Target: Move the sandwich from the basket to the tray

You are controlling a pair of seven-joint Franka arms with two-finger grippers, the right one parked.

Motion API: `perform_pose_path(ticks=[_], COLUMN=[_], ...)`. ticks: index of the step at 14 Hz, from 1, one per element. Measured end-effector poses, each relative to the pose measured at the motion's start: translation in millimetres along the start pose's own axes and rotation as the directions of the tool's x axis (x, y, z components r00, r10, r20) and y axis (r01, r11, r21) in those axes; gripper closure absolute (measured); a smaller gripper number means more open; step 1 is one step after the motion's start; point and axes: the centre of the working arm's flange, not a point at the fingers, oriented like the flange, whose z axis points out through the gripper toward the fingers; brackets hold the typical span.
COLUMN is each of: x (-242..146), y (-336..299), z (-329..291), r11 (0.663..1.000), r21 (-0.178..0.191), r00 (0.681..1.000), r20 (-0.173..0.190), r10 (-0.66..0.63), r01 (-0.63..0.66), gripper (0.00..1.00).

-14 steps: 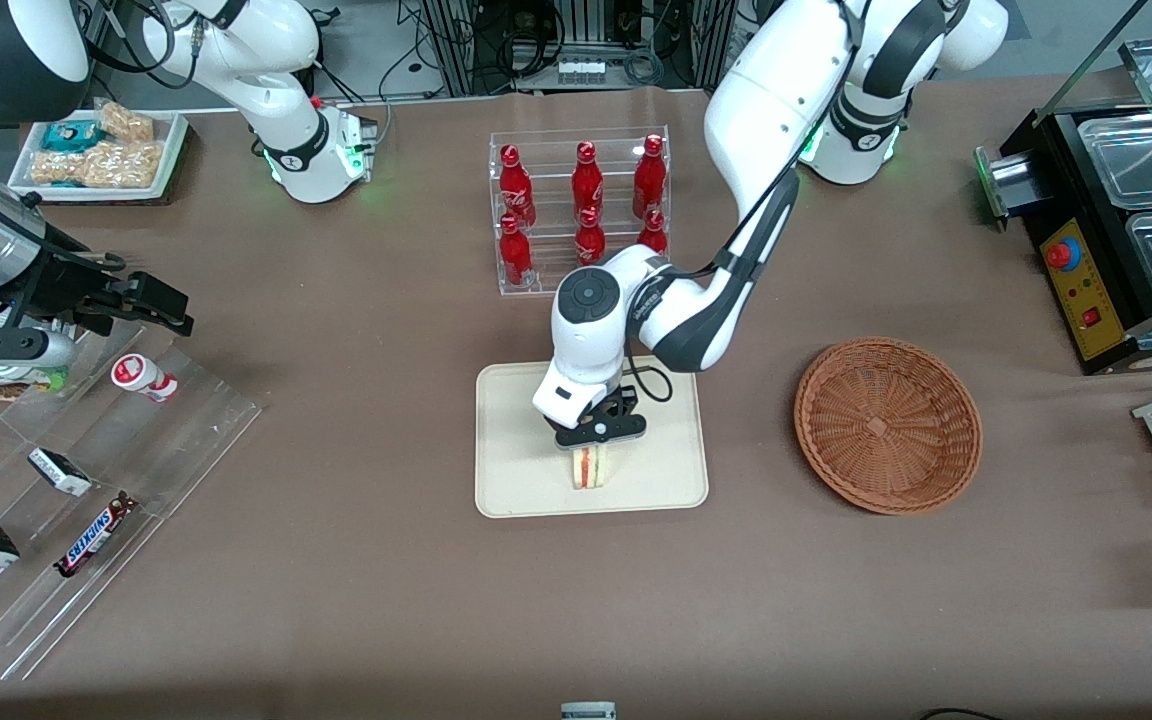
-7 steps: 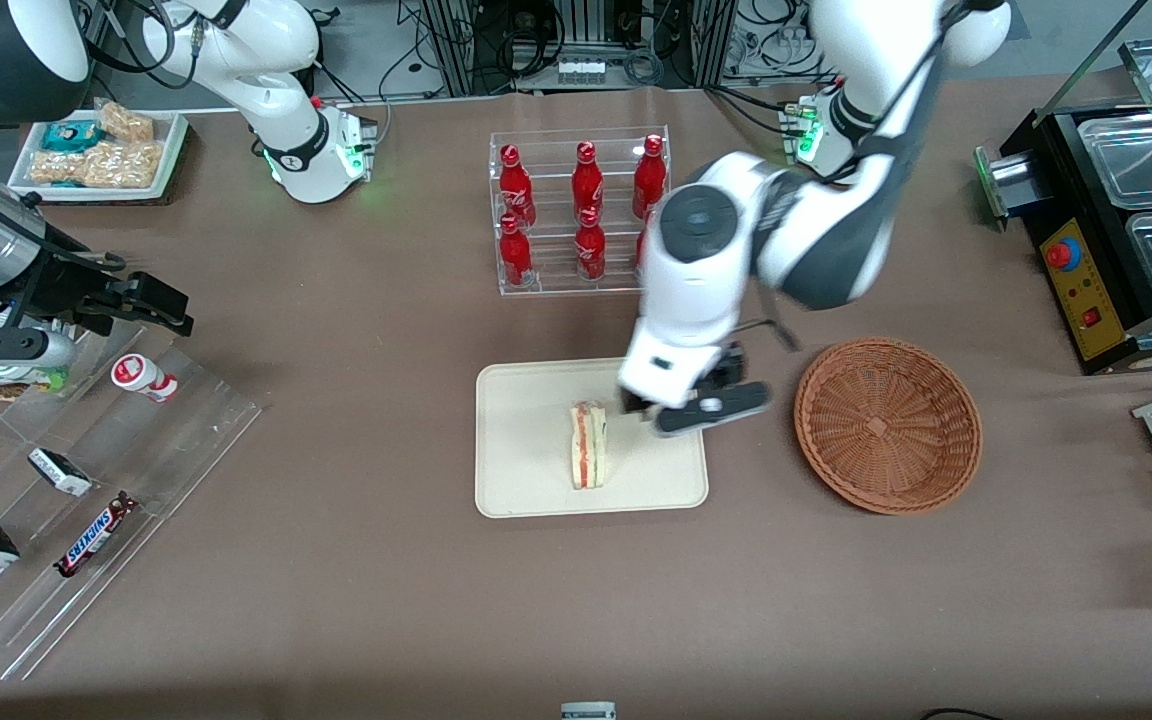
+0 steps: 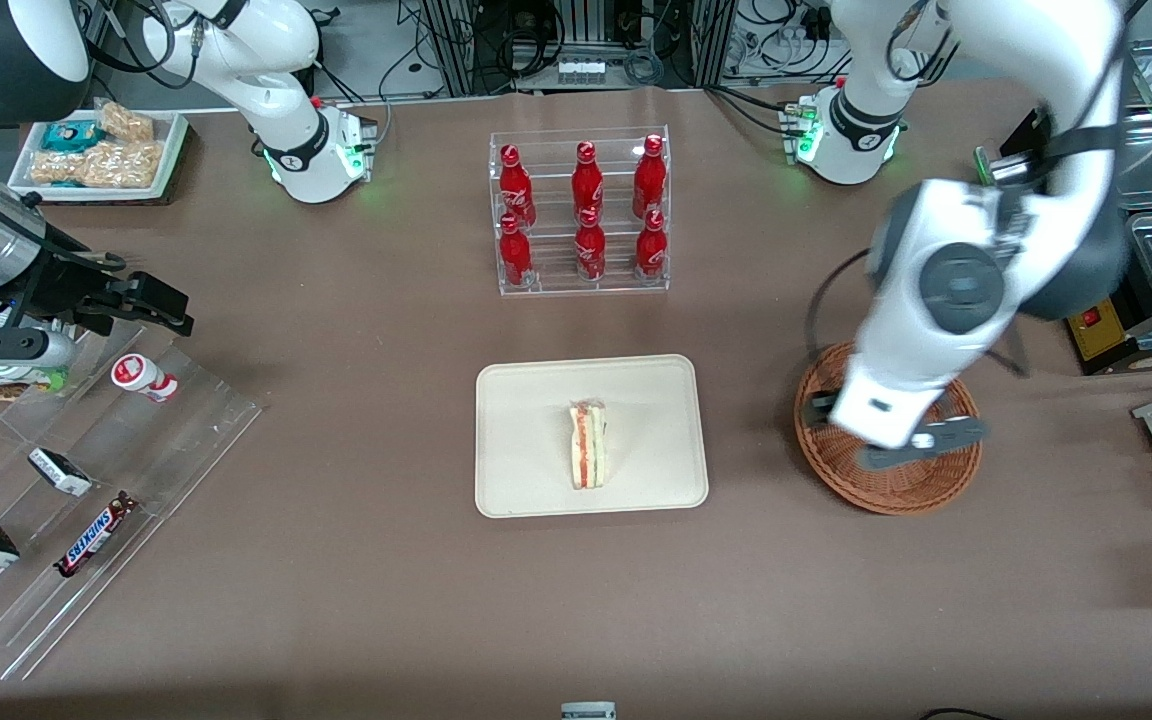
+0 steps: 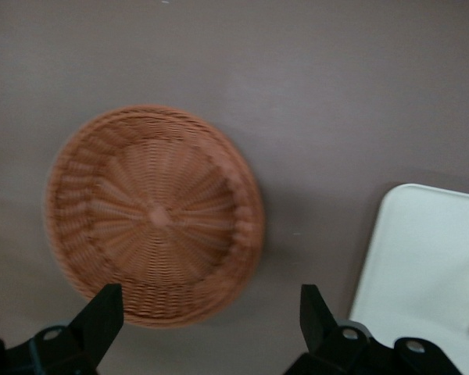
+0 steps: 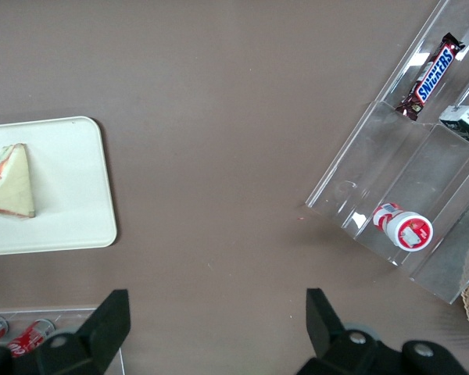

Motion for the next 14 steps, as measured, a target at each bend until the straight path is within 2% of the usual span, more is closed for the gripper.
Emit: perform_pose_path(ticks=[3, 5, 7, 9, 10, 12, 14], x=[-2, -5, -10, -22, -27, -31, -29], y=[-64, -99, -125, -152, -166, -188, -195], z=[-9, -15, -33, -67, -87, -124, -148], r11=[0.998, 0.993, 0.979, 0.949, 0.935, 0.917, 0.916], r21=[-0.004, -0.008, -0.038, -0.078, -0.085, -0.085, -0.077], r00=[0.998, 0.993, 0.978, 0.950, 0.937, 0.921, 0.918], r20=[0.010, 0.032, 0.045, 0.048, 0.034, -0.019, -0.069], r10=[0.065, 0.117, 0.204, 0.310, 0.347, 0.389, 0.390], r01=[-0.065, -0.117, -0.202, -0.305, -0.344, -0.390, -0.394], gripper=[0.00, 0.00, 0.00, 0.00, 0.00, 0.00, 0.00])
